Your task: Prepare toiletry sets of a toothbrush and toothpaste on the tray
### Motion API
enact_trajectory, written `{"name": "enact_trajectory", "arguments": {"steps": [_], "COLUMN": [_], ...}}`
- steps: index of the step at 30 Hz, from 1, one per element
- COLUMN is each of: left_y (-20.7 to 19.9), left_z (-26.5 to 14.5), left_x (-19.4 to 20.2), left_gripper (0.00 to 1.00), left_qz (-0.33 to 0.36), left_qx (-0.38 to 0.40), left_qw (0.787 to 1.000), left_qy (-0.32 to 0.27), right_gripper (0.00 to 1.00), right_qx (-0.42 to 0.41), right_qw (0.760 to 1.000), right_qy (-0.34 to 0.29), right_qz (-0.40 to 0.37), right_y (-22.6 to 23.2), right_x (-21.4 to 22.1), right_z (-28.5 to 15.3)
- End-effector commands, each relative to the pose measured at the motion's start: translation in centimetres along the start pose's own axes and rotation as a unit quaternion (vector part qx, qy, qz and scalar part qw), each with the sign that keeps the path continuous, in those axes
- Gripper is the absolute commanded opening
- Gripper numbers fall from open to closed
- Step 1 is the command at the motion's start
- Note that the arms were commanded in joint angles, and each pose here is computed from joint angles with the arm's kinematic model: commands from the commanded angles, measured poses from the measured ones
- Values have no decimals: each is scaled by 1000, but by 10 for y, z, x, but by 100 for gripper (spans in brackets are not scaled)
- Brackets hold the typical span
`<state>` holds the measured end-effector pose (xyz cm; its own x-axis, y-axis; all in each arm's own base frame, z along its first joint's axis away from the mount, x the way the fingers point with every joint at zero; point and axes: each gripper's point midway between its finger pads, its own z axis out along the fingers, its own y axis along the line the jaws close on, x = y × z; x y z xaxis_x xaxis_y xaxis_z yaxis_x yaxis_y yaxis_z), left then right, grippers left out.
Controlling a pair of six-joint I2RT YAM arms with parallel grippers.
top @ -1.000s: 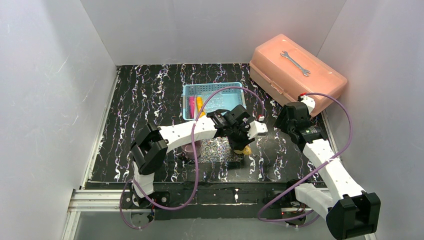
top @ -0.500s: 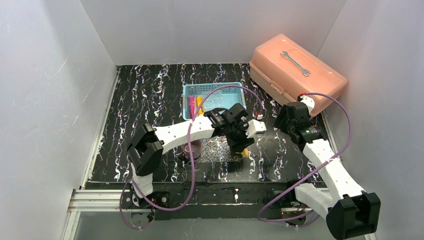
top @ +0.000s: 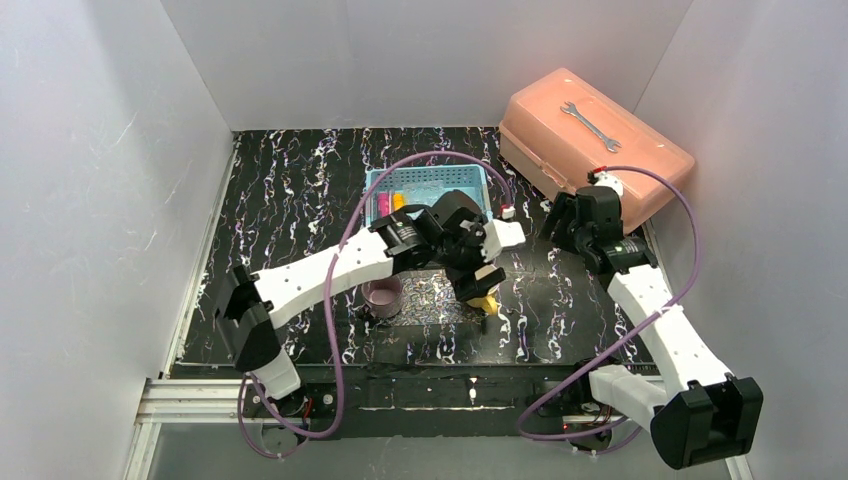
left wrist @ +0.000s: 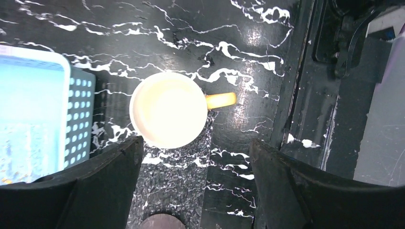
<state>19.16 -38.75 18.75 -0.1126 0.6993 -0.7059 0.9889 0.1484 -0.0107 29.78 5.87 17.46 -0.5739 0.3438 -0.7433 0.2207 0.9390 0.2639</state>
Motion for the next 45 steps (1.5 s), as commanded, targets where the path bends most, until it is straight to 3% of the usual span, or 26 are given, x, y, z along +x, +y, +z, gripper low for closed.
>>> {"name": "enact_trajectory", "arguments": {"steps": [1,5,8,17,21,24,33,45], "left_y": [10,26,41,71,85,102,125,115], "left_z": [-45,-67,-88,-144,-163,-181,-226,-220], "left_x": [-25,-23,-20,13,39,62,112,138], "left_gripper": [82,86,98,98,98,98,98,98], "left_qz": [-14,-40,-68,-143,-221,-282,-348,-336], "left_qx": [-61,-127,-188,-319,-337,-356,-463,-471], "left_qw": [997,991,980,937,915,890,811,809], "left_qy": [-36,-30,-26,-4,-18,-40,-78,-104], "right_gripper": [74,72,71,70,71,70,70,64], "right_qx": [-96,-163,-198,-243,-236,-230,-209,-148], "right_qw": [995,986,979,961,958,956,950,959], "right_qy": [-5,10,35,51,52,62,73,72], "right_qz": [-14,-26,-46,-125,-153,-173,-219,-230], "right_y": [44,75,98,181,207,224,265,282], "right_x": [-25,-29,-24,-12,-7,0,23,40], "right_z": [-6,-4,0,3,14,24,48,85]}}
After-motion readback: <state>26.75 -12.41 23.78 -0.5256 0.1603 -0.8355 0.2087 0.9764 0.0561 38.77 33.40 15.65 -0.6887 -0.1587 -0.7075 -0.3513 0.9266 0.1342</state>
